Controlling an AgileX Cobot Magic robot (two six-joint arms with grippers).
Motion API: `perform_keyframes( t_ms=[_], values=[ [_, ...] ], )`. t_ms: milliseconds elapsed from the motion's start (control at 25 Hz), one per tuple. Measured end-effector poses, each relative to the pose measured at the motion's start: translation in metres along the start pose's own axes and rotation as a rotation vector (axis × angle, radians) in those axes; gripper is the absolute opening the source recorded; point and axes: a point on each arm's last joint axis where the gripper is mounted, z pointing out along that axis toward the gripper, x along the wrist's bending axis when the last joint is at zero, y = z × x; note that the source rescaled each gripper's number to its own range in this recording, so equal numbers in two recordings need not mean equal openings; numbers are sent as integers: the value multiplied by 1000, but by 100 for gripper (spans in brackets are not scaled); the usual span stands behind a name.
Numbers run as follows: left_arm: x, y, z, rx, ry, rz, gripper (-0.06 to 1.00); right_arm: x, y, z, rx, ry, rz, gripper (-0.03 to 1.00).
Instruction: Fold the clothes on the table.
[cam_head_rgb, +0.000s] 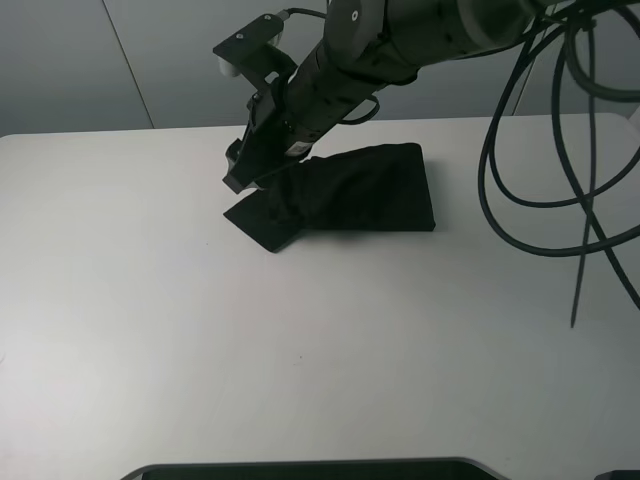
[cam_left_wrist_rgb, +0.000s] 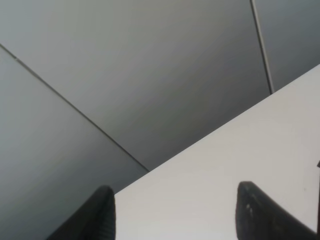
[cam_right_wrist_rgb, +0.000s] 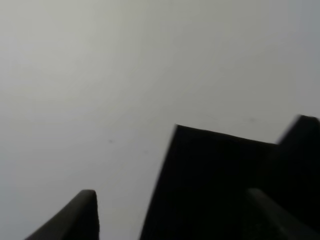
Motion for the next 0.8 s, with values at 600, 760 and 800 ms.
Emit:
perform_keyframes(
  t_ms=[600, 760, 800],
  values=[
    [26, -20, -130, -105, 127, -98, 68, -36, -3, -143, 270, -571, -78, 77],
    [32, -32, -152, -83, 175, -139, 68, -31, 6, -199, 112, -655, -31, 84],
    [33, -35, -158, -83, 185, -155, 68, -29, 7, -215, 71, -678, -20, 86]
  ],
)
